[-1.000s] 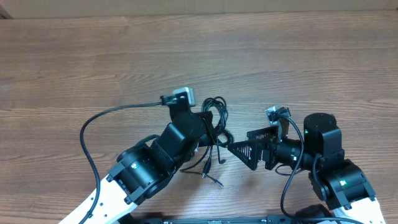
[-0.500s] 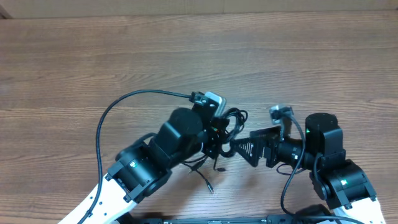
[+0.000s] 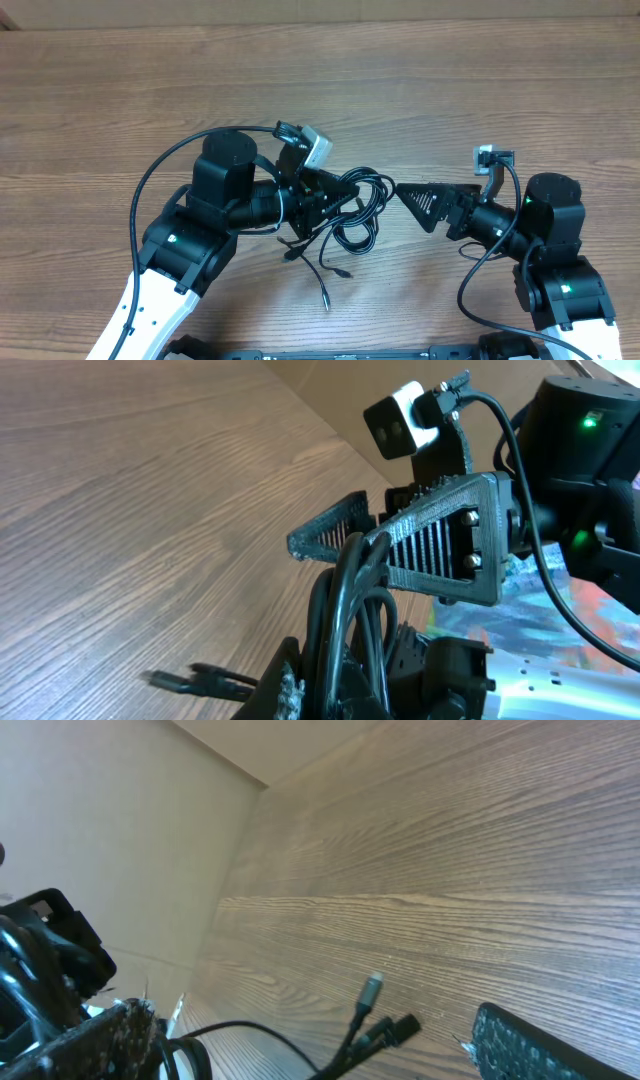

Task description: Untangle cables

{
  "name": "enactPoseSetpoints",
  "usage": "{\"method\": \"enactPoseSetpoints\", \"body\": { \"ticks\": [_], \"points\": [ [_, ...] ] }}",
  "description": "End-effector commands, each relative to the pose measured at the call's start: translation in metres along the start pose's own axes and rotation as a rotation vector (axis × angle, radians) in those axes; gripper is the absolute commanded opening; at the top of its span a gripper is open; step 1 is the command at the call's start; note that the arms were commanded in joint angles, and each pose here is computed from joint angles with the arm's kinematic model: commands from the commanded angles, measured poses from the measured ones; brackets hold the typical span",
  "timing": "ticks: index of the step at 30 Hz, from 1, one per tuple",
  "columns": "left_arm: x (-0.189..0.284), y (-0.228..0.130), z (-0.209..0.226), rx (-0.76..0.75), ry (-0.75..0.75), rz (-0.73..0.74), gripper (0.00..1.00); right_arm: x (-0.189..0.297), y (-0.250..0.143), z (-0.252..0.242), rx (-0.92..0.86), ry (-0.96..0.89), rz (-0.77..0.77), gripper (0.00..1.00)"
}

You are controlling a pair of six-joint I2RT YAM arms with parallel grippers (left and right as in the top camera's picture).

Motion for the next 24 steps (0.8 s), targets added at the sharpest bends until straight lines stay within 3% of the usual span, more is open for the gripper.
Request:
{"method": "enactPoseSetpoints", "body": {
  "ticks": [1,9,19,24],
  "points": [
    [-0.001,0.005,-0.008,-0.046,-0.047,-0.004,0.04,0.003,0.002,0.003,0.041,-0.001,-0.007,1.0],
    [-0.018,0.004,0.006,-0.016,-0.026,0.017,0.04,0.004,-0.008,0.02,0.202,0.135,0.049,1.0],
    [-0.022,0.011,0.013,-0.015,0.005,-0.013,0.04,0.004,-0.011,0.018,0.228,0.132,0.061,1.0],
    [-0.036,-0.003,-0.011,-0.046,-0.057,0.042,0.04,0.003,-0.008,0.012,0.175,0.078,0.043,1.0]
  ]
}}
Point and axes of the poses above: each gripper's point midway between its finger pads, its own x axis back along the fingers, its own z axis along the line the jaws close on, y = z × x, the point moved 4 cm from there along x, back along the fingers, and after that the axes turned 7 degrees about x, right-handed, at the moved point
